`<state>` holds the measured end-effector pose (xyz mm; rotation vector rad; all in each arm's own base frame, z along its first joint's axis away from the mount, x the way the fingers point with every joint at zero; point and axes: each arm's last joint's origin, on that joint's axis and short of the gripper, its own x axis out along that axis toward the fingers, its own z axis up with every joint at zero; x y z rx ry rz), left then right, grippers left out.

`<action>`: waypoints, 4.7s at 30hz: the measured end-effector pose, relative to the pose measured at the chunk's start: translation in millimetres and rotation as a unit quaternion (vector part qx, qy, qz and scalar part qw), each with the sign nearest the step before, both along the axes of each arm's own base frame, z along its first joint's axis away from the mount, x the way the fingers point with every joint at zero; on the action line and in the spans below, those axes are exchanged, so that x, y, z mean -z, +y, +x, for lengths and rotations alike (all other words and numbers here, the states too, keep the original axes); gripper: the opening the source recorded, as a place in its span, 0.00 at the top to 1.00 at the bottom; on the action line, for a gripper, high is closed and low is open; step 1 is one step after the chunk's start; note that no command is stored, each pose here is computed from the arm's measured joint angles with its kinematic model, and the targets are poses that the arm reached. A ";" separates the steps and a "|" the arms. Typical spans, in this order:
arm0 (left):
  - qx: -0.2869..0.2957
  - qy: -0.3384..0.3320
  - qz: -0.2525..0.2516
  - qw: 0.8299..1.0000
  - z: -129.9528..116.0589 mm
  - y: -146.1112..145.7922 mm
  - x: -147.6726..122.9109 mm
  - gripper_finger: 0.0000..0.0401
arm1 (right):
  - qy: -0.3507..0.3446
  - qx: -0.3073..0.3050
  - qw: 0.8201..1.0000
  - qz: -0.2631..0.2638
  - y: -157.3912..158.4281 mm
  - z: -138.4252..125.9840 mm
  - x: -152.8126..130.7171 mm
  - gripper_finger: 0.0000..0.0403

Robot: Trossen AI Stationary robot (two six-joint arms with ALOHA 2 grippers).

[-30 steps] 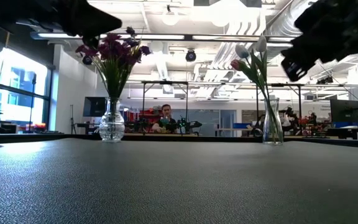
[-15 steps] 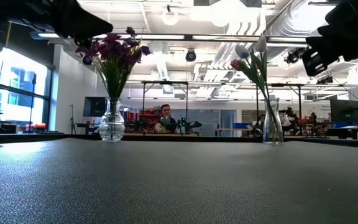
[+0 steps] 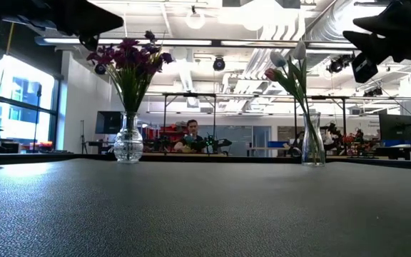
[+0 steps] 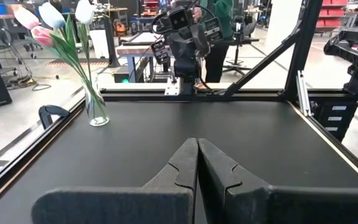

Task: Sort flowers into vase by color
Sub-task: Return to Home Position

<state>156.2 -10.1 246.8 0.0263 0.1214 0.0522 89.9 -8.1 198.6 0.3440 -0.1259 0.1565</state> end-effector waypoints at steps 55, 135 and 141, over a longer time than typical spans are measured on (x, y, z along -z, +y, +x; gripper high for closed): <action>0.002 -0.093 -0.038 0.995 -59.6 5.7 74.1 1.00 | -0.005 -0.045 0.989 -0.138 26.8 5.4 22.5 0.78; 0.001 -0.079 -0.003 0.997 -59.4 5.7 76.5 1.00 | 0.052 0.016 0.989 -0.139 23.0 7.4 31.5 0.78; 0.001 -0.079 -0.004 0.997 -59.4 5.7 76.5 1.00 | 0.052 0.016 0.989 -0.139 23.1 7.4 31.5 0.78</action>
